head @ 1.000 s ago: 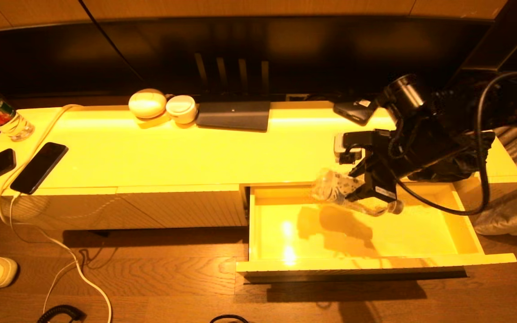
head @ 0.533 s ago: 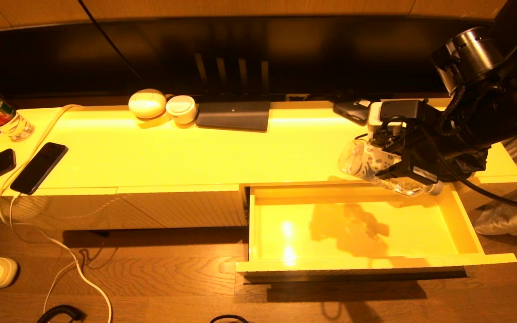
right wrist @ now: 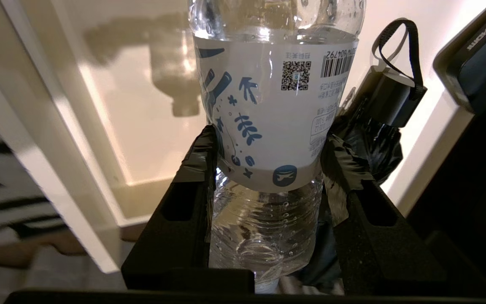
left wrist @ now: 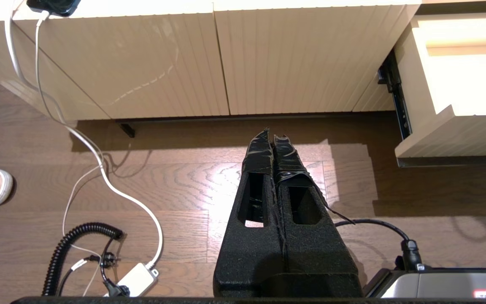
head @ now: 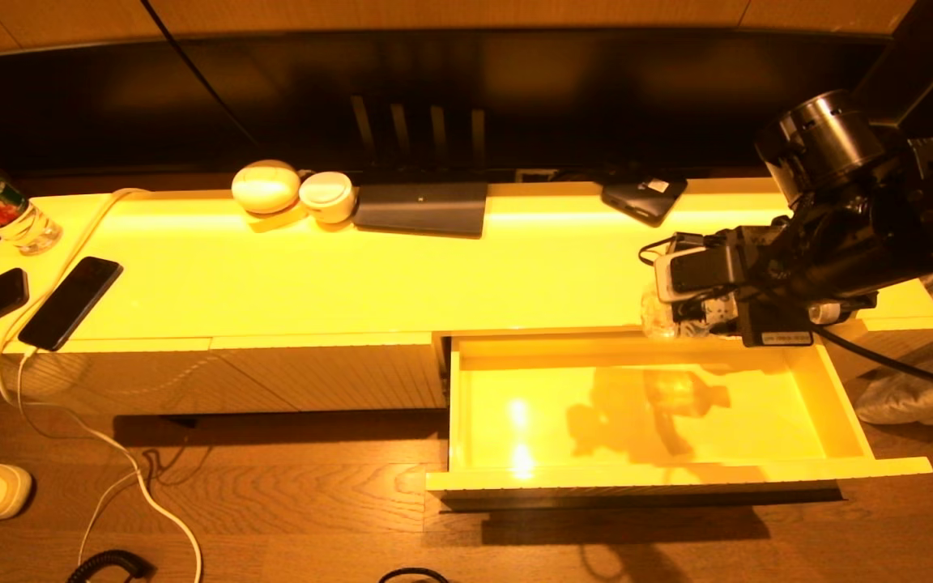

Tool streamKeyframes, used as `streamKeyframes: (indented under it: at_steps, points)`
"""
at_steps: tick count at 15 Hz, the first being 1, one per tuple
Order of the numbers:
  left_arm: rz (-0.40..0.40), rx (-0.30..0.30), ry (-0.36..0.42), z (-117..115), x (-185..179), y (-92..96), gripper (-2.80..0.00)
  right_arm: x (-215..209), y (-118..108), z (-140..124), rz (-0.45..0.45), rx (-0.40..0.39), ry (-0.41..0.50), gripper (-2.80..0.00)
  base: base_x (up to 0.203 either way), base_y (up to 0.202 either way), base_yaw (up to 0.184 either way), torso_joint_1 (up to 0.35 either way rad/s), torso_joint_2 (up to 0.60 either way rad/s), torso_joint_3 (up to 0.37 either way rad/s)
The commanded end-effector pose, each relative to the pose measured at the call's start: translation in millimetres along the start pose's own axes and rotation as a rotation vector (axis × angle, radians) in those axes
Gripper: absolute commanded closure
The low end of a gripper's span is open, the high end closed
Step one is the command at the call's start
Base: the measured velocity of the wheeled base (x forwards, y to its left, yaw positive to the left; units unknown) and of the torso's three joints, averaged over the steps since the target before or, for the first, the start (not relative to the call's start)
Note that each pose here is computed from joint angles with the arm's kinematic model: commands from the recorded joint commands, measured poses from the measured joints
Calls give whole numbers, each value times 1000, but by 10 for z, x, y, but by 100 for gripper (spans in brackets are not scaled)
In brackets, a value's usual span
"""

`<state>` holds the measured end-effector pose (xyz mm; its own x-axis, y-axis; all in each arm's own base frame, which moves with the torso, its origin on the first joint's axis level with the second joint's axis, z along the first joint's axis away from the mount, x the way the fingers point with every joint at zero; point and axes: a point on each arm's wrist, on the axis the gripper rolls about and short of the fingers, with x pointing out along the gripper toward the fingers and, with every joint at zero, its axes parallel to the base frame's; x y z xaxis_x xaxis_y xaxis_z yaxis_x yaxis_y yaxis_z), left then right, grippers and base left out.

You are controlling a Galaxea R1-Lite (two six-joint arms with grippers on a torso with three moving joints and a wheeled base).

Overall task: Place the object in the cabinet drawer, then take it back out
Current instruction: Take the mineral water out of the drawer and put it on the table

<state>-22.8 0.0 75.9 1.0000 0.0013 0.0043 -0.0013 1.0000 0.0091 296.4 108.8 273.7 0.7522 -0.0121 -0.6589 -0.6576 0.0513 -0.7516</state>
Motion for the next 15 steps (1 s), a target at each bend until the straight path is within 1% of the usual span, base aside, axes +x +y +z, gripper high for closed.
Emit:
streamKeyframes:
  at_steps: [1,2,3,5,7,8,10,11,13,14,15]
  points:
    - [0,0,1,-4,1,0,0,115,59,22,17,-93,41,0,0,0,0,0,0,0]
    - [0,0,1,-4,1,0,0,146,48,20,7,-123,67,0,0,0,0,0,0,0]
    - [0,0,1,-4,1,0,0,189,24,23,-7,-215,105,0,0,0,0,0,0,0]
    - [0,0,1,-4,1,0,0,215,-57,31,-57,-366,181,0,0,0,0,0,0,0]
    - [0,0,1,-4,1,0,0,212,-149,59,-141,-472,225,0,0,0,0,0,0,0]
    - [0,0,1,-4,1,0,0,209,-175,67,-168,-499,239,0,0,0,0,0,0,0]
    - [0,0,3,-5,1,0,0,181,-257,91,-243,-650,267,0,0,0,0,0,0,0]
    - [0,0,1,-4,1,0,0,189,-266,105,-273,-692,278,0,0,0,0,0,0,0]
    - [0,0,1,-4,1,0,0,200,-251,150,-319,-728,283,0,0,0,0,0,0,0]
    - [0,0,1,-4,1,0,0,202,-262,169,-347,-764,294,0,0,0,0,0,0,0]
    - [0,0,1,-4,1,0,0,203,-294,183,-388,-827,319,0,0,0,0,0,0,0]
